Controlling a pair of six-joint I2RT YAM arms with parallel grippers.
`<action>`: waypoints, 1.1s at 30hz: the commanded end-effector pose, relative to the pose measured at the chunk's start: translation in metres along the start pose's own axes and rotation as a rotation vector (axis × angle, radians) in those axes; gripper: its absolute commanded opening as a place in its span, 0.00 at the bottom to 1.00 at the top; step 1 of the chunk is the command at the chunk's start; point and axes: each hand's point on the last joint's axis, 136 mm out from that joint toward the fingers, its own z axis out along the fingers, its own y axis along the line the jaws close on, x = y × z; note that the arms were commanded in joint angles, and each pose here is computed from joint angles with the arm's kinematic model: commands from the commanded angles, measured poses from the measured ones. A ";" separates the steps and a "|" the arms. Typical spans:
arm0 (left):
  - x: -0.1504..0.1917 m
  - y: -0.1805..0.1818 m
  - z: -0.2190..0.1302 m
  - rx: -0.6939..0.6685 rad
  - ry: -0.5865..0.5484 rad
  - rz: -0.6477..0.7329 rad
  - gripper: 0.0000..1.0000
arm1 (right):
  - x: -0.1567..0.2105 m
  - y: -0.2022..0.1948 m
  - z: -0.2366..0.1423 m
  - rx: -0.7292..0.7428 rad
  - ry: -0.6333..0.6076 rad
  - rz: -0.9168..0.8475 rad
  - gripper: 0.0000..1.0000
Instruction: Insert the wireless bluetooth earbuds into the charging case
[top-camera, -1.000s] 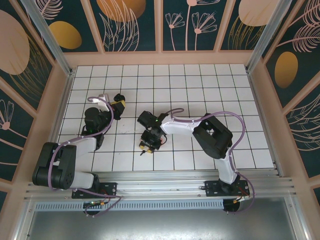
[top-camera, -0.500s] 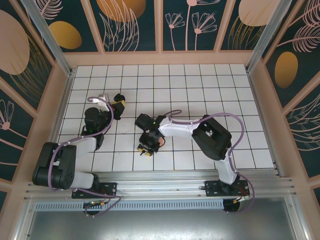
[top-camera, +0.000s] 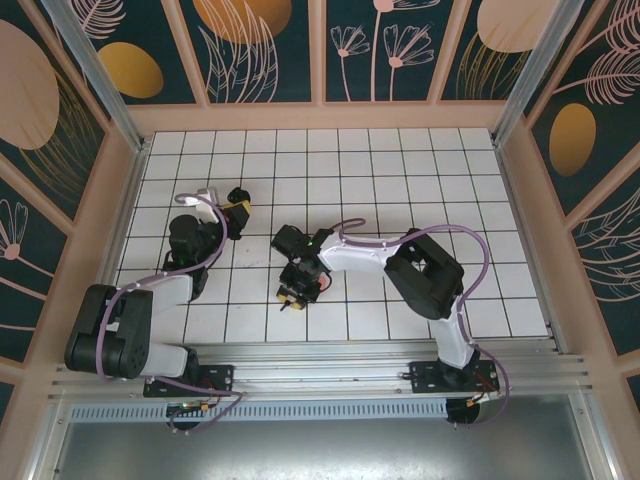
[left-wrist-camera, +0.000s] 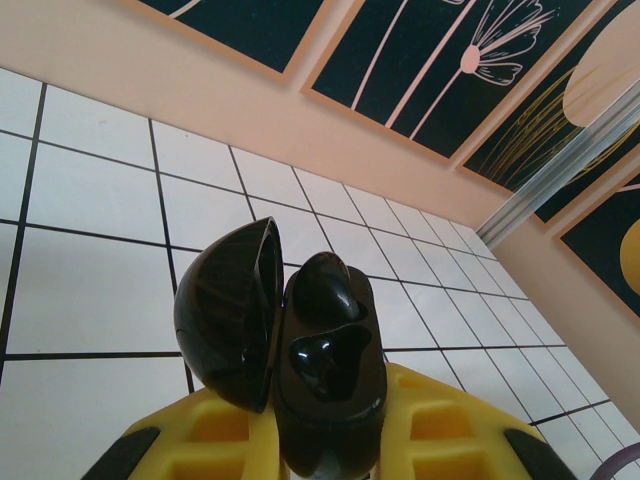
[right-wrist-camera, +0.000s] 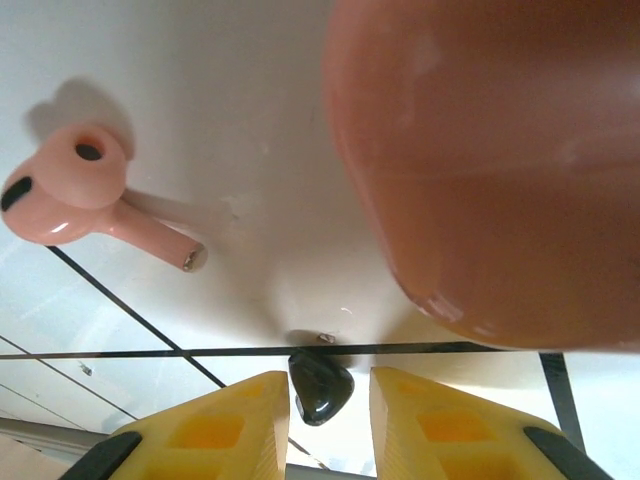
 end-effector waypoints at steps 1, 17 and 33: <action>-0.006 -0.005 -0.003 0.022 -0.020 0.006 0.08 | -0.003 -0.001 0.006 0.014 0.006 -0.005 0.28; -0.009 -0.006 -0.003 0.022 -0.022 0.013 0.08 | -0.005 -0.002 0.009 0.006 -0.001 -0.007 0.23; -0.002 -0.003 -0.005 0.002 0.004 0.033 0.08 | 0.002 -0.016 -0.021 0.037 -0.031 -0.134 0.22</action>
